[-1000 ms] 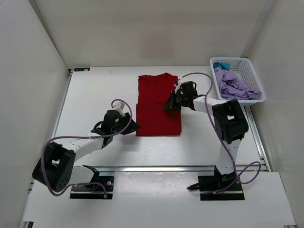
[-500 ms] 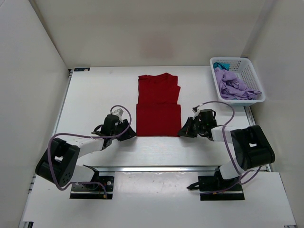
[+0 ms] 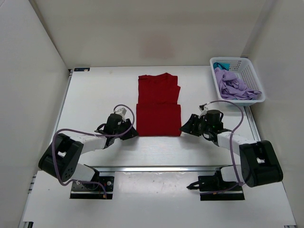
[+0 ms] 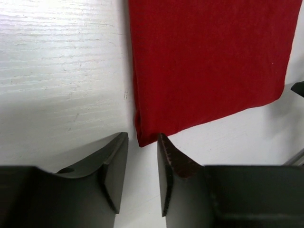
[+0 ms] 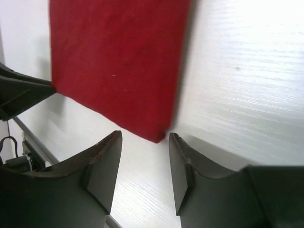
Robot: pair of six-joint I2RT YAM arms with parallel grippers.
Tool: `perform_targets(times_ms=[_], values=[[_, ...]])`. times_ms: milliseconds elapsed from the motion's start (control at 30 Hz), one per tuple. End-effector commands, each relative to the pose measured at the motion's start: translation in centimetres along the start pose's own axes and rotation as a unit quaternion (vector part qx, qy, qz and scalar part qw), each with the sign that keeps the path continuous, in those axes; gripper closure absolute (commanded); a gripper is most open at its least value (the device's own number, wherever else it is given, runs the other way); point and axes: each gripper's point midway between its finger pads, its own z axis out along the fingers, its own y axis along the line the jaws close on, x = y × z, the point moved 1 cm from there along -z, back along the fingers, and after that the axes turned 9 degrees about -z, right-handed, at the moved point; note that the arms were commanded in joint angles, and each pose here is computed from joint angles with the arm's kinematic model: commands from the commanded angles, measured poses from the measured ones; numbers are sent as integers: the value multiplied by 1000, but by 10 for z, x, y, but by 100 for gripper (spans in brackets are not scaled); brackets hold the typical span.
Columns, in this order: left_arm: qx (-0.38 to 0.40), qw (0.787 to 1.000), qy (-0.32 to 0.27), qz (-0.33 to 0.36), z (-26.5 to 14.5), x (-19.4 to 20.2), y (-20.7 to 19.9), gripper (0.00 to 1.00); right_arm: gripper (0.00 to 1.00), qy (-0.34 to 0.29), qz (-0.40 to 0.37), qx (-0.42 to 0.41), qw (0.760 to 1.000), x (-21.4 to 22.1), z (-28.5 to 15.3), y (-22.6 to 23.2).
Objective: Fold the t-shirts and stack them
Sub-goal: Grab one side of the 2/3 rectangular tshirt with both arms
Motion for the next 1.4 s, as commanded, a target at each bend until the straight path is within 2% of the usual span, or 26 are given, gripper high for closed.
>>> perform_targets(times_ms=[0, 200, 300, 333, 400, 533, 667, 800, 867, 933, 967, 1033, 1100, 1167, 1267, 1300, 1367], values=[[-19, 1000, 15, 8, 5, 9, 6, 59, 57, 18, 2, 14, 1000, 12, 3, -12], [-20, 1000, 17, 9, 10, 6, 3, 71, 58, 46, 11, 7, 999, 22, 18, -14], [-18, 1000, 14, 7, 11, 4, 1, 82, 71, 50, 14, -3, 999, 19, 25, -13], [-16, 1000, 11, 9, 10, 2, -1, 84, 79, 54, 20, -4, 998, 20, 28, -14], [-10, 1000, 14, 8, 10, 2, -2, 87, 100, 60, 24, -17, 998, 19, 31, -11], [-7, 1000, 4, 21, 1, -1, -11, 100, 100, 59, 15, -12, 998, 23, 24, -4], [-11, 999, 11, 36, -24, 13, -5, 100, 100, 73, -5, 0, 997, 52, 3, 8], [-17, 997, 63, 50, -57, 62, 13, 100, 100, 117, -18, -4, 993, 105, -24, 28], [-11, 996, 78, 36, -72, 81, 18, 100, 100, 151, -14, 9, 988, 141, -40, 27], [-6, 995, 93, 16, -86, 98, 25, 100, 100, 136, -17, -22, 990, 146, -51, 49], [17, 996, 92, 11, -93, 100, 16, 100, 100, 144, -11, -22, 989, 152, -55, 55], [41, 996, 79, -2, -104, 94, 3, 100, 100, 125, -13, -23, 992, 142, -63, 65], [70, 996, 61, -8, -113, 77, -21, 100, 100, 89, -28, -38, 995, 110, -67, 80], [88, 995, 34, 14, -120, 48, -46, 100, 100, 65, -45, -44, 996, 79, -69, 86], [131, 990, -28, 33, -127, -19, -101, 100, 100, 24, -66, -38, 997, 23, -65, 81], [121, 992, -32, 32, -116, -30, -104, 100, 99, 10, -67, -26, 997, 2, -63, 74], [118, 989, -81, 36, -107, -68, -128, 100, 100, -8, -66, -12, 998, -35, -56, 59]])
